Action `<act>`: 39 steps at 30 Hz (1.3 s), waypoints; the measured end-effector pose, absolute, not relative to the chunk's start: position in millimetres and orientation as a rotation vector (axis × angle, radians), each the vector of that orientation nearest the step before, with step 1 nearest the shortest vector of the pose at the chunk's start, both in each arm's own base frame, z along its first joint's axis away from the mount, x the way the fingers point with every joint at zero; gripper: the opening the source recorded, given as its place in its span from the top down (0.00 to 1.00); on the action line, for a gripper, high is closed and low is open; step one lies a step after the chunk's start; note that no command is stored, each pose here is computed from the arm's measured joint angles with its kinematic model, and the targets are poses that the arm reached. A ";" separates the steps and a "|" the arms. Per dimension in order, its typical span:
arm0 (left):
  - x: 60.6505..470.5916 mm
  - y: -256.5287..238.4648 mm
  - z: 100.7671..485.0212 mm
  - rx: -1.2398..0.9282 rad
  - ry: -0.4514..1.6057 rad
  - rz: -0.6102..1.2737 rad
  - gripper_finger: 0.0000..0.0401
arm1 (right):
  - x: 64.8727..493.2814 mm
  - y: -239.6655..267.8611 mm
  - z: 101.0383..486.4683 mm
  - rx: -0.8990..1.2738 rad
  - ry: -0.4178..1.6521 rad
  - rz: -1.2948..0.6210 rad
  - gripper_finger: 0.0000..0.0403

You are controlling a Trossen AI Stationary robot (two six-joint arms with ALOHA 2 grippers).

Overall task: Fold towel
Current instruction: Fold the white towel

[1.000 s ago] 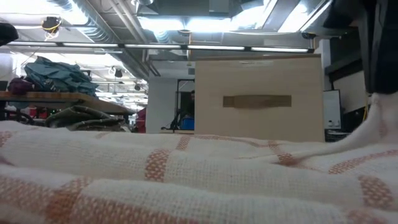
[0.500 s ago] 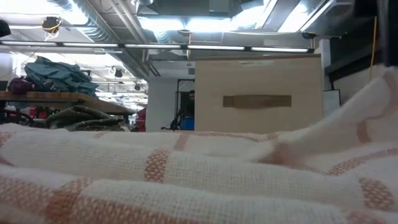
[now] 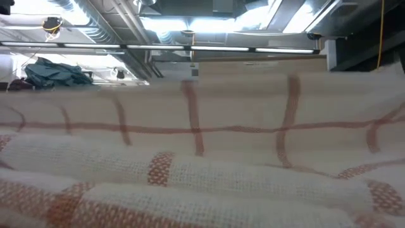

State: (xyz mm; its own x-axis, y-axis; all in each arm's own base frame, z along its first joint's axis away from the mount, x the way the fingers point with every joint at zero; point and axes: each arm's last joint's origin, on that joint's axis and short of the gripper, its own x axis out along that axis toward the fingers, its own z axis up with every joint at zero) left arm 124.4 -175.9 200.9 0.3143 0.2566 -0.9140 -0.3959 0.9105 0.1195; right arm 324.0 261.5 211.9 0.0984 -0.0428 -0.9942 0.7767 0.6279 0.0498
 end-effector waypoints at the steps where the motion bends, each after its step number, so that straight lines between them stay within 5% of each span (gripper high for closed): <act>1: 125.5 -175.2 200.9 -0.142 1.174 0.438 1.00 | 324.2 260.7 210.8 0.688 1.332 -0.695 1.00; 20: 149.8 -167.6 179.6 -0.083 1.199 0.576 1.00 | 313.7 244.2 168.4 0.612 1.348 -0.808 0.95; 39: 164.3 -165.2 145.5 -0.155 1.190 0.855 1.00 | 300.5 229.9 172.0 0.443 1.397 -0.956 0.58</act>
